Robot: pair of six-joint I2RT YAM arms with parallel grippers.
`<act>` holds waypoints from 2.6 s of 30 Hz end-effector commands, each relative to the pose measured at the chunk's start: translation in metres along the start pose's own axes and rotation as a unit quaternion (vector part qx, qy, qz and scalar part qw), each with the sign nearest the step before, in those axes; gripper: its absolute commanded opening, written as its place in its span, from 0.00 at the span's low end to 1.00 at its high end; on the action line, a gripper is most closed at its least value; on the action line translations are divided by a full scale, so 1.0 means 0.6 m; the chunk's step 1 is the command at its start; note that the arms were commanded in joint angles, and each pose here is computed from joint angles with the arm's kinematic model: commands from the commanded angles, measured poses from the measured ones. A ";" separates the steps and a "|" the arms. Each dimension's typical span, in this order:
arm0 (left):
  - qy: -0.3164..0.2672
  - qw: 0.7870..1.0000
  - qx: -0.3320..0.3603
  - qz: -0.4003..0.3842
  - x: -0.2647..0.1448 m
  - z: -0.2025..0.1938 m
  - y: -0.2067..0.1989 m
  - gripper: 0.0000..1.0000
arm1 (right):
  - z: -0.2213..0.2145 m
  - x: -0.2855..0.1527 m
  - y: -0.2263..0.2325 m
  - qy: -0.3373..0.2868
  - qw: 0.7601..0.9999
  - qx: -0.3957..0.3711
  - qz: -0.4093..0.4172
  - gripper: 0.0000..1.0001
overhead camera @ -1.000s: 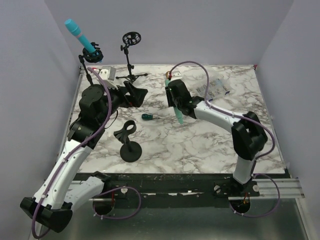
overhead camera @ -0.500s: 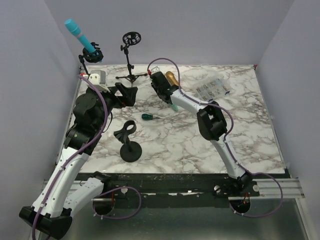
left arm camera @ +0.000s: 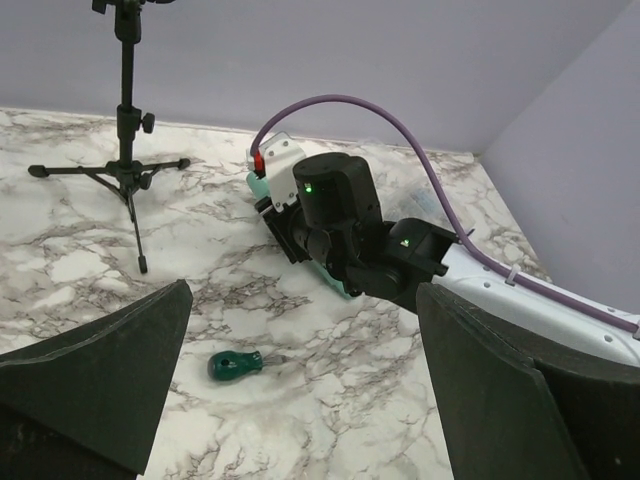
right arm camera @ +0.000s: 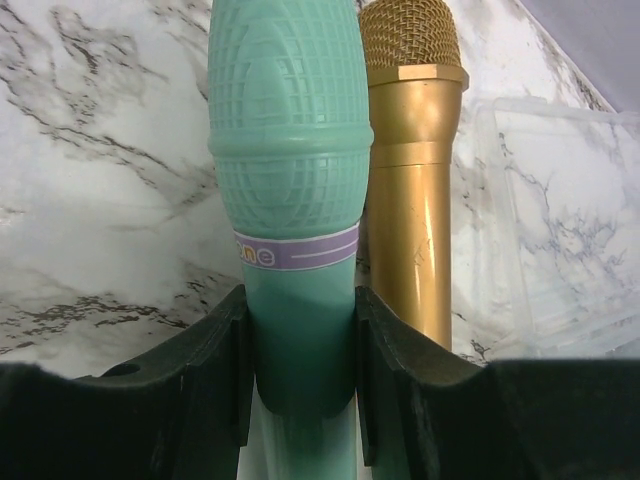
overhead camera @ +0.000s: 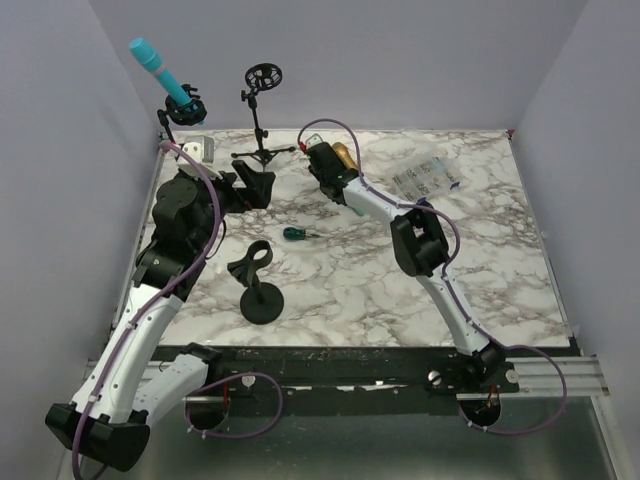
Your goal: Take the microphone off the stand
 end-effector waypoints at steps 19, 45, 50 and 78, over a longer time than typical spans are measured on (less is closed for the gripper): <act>0.016 1.000 -0.005 0.010 0.024 -0.008 0.018 0.96 | 0.089 -0.105 -0.116 -0.056 0.995 0.079 -0.014 0.68; 0.049 0.996 0.032 0.062 0.081 -0.042 0.072 0.98 | -0.108 -0.366 -0.002 -0.144 0.909 0.335 0.203 0.98; 0.066 0.997 -0.010 0.043 0.106 -0.029 0.063 0.98 | -0.109 -0.376 -0.006 -0.147 0.909 0.331 0.205 0.98; -0.027 0.995 0.063 0.077 0.439 0.030 0.261 0.94 | -0.135 -0.374 -0.024 -0.154 0.924 0.315 0.153 1.00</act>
Point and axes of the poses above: each gripper's point midway between its finger pads, its own x axis out along the fingers, its own y axis along the line the jaws close on, z = x × y, the point moved 4 cm from there along -x, back along the fingers, and after that the axes turned 14 degrees about -x, right-handed, at the moved point
